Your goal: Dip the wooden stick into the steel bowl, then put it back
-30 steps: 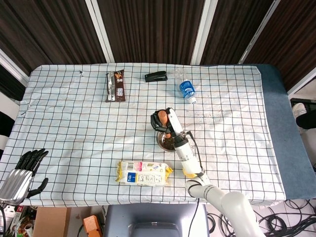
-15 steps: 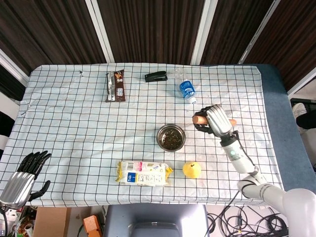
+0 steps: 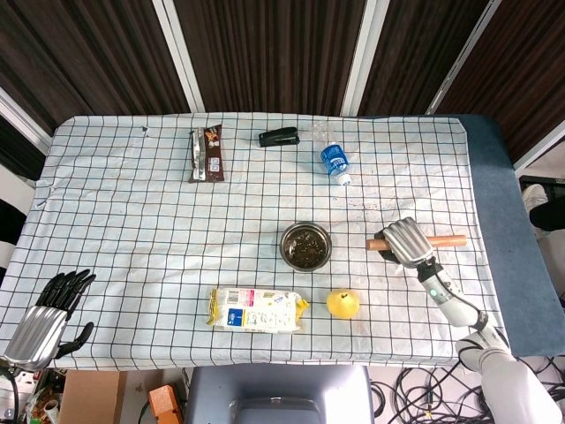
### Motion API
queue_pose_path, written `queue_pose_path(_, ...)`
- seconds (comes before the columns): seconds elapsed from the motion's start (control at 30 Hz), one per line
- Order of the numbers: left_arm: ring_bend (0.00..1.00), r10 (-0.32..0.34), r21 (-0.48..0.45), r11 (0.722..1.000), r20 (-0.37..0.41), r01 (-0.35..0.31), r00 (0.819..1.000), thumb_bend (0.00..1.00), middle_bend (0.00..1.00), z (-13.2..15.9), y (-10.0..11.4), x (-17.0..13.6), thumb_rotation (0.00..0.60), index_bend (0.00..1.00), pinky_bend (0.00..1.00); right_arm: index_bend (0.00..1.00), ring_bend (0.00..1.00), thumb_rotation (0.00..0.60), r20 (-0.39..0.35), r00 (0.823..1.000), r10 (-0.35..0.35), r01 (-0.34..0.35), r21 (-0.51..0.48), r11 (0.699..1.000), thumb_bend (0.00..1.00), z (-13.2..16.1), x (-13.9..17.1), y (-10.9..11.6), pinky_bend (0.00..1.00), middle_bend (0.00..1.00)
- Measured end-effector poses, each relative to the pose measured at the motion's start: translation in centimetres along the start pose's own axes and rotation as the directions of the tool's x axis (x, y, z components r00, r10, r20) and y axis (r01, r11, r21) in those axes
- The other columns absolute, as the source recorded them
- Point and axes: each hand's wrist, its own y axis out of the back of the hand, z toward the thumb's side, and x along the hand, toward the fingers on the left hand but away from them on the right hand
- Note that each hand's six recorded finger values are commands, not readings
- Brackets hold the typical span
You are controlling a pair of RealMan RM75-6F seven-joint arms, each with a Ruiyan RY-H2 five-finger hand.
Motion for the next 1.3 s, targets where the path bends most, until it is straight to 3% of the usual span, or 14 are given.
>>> queue_pose_path(0.13,0.00,-0.020,-0.005,1.000,-0.003,0.020,1.000,0.39,0.05,-0.1,-0.4,0.1,0.600,0.00,0.00,0.92,0.81,0.600,0.037,0.998,0.048,-0.048,-0.001,0.999,0.67,-0.2,0.0,-1.5,0.82,0.92)
queue_pose_path(0.33,0.00,-0.025,-0.005,1.000,0.006,0.025,1.000,0.39,0.05,0.0,-0.4,0.1,0.600,0.00,0.00,0.54,0.50,0.597,0.081,0.987,0.137,-0.138,0.016,0.990,0.54,-0.9,0.3,-3.2,0.56,0.57)
queue_pose_path(0.47,0.00,-0.016,-0.004,1.000,0.012,0.016,1.000,0.39,0.04,0.2,-0.3,-0.1,0.600,0.00,0.00,0.33,0.34,0.531,0.093,0.977,0.192,-0.195,0.025,0.980,0.45,-1.0,0.7,-3.9,0.45,0.39)
queue_pose_path(0.7,0.00,-0.010,-0.006,1.000,0.011,0.010,1.000,0.39,0.04,0.1,-0.1,-0.3,0.600,0.00,0.00,0.08,0.19,0.409,0.093,0.970,0.224,-0.226,0.004,0.974,0.33,-0.8,1.7,-3.6,0.35,0.21)
queue_pose_path(0.83,0.00,-0.008,-0.005,1.000,0.014,0.008,1.000,0.39,0.04,0.2,-0.1,-0.3,0.600,0.00,0.00,0.02,0.14,0.368,0.092,0.972,0.215,-0.216,0.000,0.976,0.30,-0.7,2.2,-2.6,0.32,0.15)
queue_pose_path(1.07,0.00,-0.005,-0.005,1.000,0.014,0.005,1.000,0.39,0.05,0.2,0.0,-0.4,0.600,0.00,0.00,0.00,0.10,0.306,0.070,0.983,0.168,-0.168,-0.008,0.986,0.26,0.2,3.1,0.7,0.29,0.10)
queue_pose_path(1.3,0.00,0.002,-0.006,1.000,0.015,-0.002,1.000,0.39,0.04,0.3,0.2,-0.5,0.600,0.00,0.00,0.00,0.08,0.299,0.030,0.993,0.112,-0.111,-0.024,0.993,0.24,1.7,5.3,4.9,0.27,0.08)
